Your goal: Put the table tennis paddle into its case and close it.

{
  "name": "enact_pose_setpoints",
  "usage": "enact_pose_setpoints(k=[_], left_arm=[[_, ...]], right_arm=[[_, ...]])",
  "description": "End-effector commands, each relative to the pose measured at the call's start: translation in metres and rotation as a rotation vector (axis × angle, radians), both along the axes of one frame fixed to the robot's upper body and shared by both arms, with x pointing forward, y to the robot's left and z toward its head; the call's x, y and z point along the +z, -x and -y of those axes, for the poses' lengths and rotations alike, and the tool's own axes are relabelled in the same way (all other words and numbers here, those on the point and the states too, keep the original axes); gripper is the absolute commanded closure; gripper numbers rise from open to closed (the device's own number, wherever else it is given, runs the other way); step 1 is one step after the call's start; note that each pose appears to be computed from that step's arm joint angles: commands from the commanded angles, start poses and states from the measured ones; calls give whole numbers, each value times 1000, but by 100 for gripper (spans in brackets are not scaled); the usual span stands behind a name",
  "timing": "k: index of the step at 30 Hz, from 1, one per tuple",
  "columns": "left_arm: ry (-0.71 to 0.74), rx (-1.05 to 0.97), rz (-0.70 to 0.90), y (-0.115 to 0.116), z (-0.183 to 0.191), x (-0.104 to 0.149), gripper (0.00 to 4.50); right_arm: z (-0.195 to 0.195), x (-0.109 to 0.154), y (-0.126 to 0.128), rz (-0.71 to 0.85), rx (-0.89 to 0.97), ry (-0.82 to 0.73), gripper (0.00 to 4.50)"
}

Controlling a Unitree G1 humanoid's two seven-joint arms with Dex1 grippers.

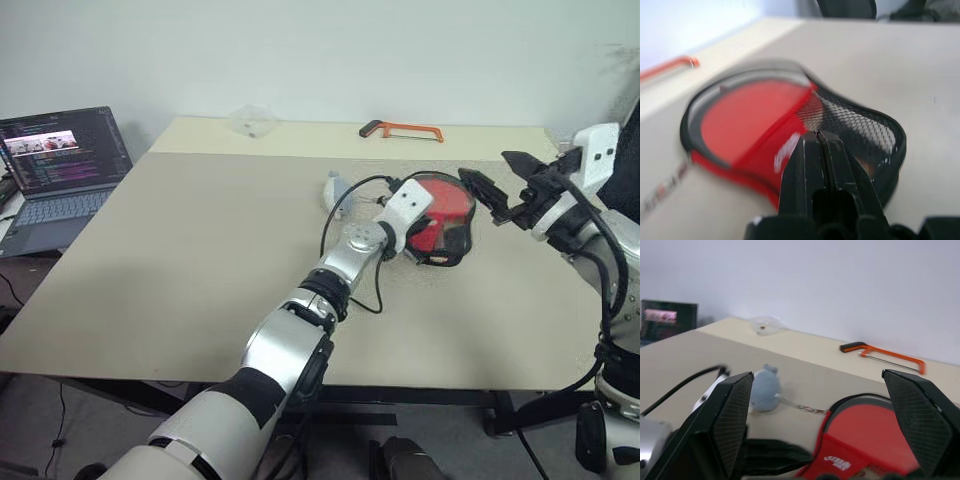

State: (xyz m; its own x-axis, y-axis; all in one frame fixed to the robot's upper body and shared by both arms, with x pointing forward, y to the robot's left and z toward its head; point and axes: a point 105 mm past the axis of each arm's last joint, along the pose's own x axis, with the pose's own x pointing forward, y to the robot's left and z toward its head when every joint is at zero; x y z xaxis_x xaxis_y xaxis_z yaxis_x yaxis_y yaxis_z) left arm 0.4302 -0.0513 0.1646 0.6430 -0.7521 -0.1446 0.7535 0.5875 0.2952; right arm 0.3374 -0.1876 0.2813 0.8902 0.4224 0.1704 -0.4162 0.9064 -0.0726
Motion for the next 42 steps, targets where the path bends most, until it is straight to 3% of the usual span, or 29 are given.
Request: enact_pose_setpoints(k=[1, 4, 7, 12, 18, 26, 34, 42], left_arm=[[59, -16, 55, -11, -41, 36, 446], [76, -70, 62, -7, -82, 52, 446], [95, -84, 38, 2, -117, 61, 389], [111, -145, -29, 36, -158, 62, 214], [76, -61, -100, 61, -205, 49, 3], [-3, -70, -116, 90, -216, 34, 3], [-15, -60, -136, 97, -220, 34, 3], [-5, -35, -147, 95, -220, 30, 3]], right_arm=[[29, -10, -20, -101, -171, -124, 0], [47, -40, -45, -255, -268, -315, 0], [45, -64, -60, -378, -259, -449, 0], [51, -89, -74, -499, -282, -605, 0], [46, -113, -74, -594, -251, -693, 0], [33, -151, -69, -699, -245, -719, 0], [34, -169, -69, -731, -261, -745, 0], [-8, -148, -72, -723, -89, -781, 0]])
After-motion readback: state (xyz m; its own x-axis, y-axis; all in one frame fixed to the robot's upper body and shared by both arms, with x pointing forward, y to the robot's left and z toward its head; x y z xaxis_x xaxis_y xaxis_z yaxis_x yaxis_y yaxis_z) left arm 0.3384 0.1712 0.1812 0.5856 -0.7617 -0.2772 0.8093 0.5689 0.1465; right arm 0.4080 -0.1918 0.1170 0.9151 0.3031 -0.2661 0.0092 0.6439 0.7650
